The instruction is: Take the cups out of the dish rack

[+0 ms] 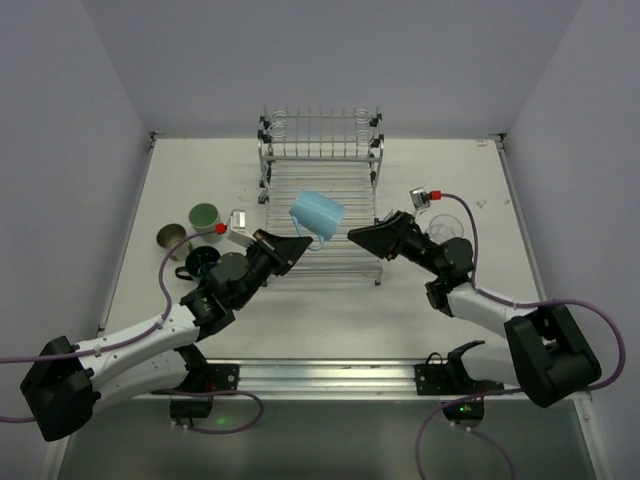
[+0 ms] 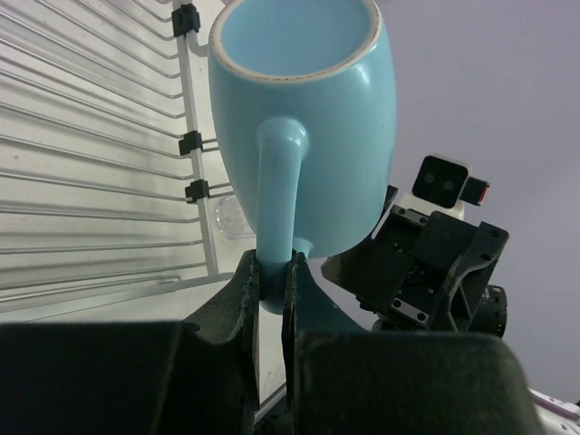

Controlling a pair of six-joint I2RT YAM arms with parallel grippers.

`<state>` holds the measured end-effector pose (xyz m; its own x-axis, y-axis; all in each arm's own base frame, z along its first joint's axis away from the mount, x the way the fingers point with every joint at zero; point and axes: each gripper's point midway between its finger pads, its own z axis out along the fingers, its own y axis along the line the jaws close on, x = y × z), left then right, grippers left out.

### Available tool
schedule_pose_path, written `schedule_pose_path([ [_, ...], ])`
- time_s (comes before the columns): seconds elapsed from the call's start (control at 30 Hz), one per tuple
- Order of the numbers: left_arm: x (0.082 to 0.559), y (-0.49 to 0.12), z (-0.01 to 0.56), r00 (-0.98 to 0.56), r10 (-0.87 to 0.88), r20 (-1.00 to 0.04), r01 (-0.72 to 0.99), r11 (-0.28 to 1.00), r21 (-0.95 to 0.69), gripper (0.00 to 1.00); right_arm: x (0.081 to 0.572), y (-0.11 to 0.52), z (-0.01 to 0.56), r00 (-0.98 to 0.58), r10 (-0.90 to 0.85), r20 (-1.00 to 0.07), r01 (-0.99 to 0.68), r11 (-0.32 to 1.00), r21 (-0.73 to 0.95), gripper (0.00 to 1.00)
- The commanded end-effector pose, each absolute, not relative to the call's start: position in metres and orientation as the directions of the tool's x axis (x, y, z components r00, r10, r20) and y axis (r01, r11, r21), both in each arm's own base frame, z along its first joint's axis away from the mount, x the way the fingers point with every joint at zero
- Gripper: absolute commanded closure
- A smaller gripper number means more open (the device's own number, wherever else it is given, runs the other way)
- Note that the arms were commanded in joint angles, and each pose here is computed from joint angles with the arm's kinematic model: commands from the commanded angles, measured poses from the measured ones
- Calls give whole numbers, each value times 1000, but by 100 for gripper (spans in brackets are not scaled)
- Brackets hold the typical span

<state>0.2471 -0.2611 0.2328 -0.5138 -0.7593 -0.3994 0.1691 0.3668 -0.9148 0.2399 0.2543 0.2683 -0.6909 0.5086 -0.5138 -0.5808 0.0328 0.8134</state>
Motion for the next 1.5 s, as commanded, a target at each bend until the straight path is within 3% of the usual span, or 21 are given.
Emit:
schedule_pose_path([
  [0.0,243,-262,302,-482,-829,-282,296,149,-943,100,230,254,299,-611,542,-577,-706,-43,707,32],
  [0.73,239,-273,294,-542,-805,-242,274,103,-956,100,239,285,321,-564,478,-673,-774,-22,633,34],
  [0.9,238,-273,294,-546,-805,-234,272,94,-958,100,247,293,321,-563,470,-679,-777,-23,629,40],
  [1.1,235,-276,292,-568,-793,-218,262,77,-962,100,255,304,320,-542,475,-694,-793,-15,609,60],
  [1.2,233,-279,292,-585,-788,-195,257,48,-965,100,261,310,317,-540,477,-694,-793,-13,609,76],
  [1.23,233,-279,292,-588,-786,-191,255,44,-966,100,262,311,315,-544,476,-691,-790,-12,613,91],
  [1.27,233,-279,292,-589,-785,-189,255,41,-966,100,263,311,315,-540,478,-693,-792,-10,611,99],
  [1.47,232,-282,292,-600,-772,-210,248,70,-966,100,268,313,313,-517,461,-721,-796,50,603,100],
])
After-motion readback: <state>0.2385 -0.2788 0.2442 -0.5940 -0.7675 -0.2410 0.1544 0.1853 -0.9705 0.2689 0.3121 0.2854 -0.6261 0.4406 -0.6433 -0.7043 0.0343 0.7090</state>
